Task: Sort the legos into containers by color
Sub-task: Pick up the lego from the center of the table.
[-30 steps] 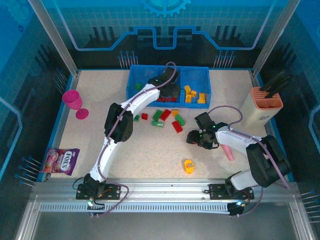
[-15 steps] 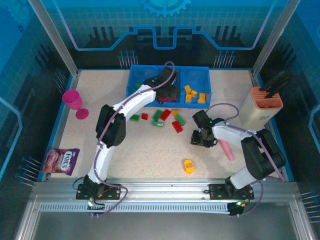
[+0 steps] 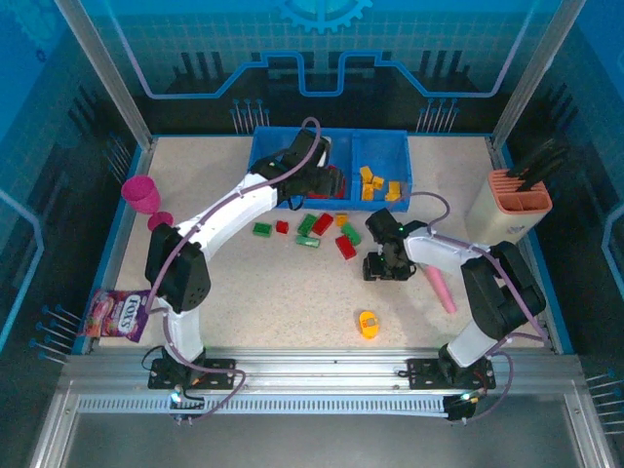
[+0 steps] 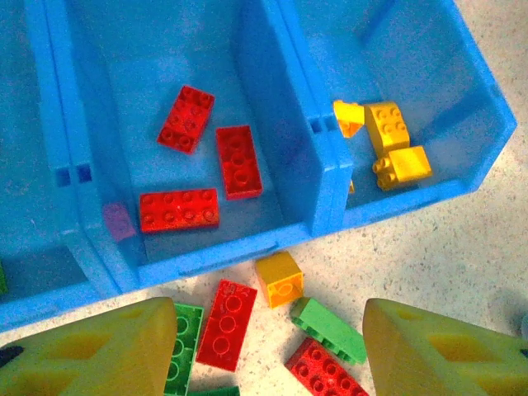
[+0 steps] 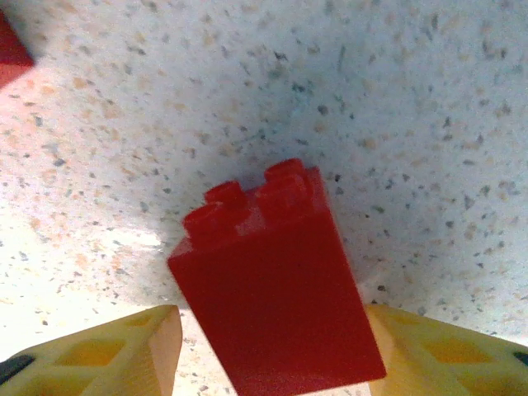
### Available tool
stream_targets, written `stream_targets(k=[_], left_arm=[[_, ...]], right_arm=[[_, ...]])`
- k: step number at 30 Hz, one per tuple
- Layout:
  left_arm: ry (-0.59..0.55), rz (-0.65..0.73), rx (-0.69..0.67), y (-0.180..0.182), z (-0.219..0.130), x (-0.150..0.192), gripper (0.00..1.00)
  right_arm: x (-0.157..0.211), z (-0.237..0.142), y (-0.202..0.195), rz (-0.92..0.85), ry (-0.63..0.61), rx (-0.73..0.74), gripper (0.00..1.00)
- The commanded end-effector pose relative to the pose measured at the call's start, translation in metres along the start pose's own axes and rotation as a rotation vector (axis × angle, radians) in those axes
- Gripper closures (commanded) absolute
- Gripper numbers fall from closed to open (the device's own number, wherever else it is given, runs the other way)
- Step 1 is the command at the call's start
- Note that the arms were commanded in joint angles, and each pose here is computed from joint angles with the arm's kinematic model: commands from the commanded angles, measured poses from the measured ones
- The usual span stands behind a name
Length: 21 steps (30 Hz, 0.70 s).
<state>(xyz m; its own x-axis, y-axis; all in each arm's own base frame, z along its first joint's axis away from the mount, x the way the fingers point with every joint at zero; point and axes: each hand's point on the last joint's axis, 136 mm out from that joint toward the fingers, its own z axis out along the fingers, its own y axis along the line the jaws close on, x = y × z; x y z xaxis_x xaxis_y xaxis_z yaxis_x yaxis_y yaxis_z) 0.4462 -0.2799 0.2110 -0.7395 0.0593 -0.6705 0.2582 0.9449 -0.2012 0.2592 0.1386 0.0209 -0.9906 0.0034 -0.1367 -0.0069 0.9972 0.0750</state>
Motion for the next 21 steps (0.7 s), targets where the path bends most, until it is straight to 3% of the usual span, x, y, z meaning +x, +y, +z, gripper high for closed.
stream_targets(k=[1, 9, 21], left_arm=[[-0.003, 0.016, 0.039, -0.005, -0.019, 0.001, 0.37], [0.003, 0.023, 0.027, 0.000, -0.032, 0.008, 0.36], [-0.001, 0.023, -0.014, 0.016, -0.078, 0.017, 0.34]], right_arm=[[-0.008, -0.013, -0.005, -0.061, -0.040, 0.056, 0.38], [-0.029, -0.009, -0.006, -0.100, -0.080, 0.102, 0.36], [-0.020, 0.007, -0.001, -0.144, -0.005, 0.093, 0.57]])
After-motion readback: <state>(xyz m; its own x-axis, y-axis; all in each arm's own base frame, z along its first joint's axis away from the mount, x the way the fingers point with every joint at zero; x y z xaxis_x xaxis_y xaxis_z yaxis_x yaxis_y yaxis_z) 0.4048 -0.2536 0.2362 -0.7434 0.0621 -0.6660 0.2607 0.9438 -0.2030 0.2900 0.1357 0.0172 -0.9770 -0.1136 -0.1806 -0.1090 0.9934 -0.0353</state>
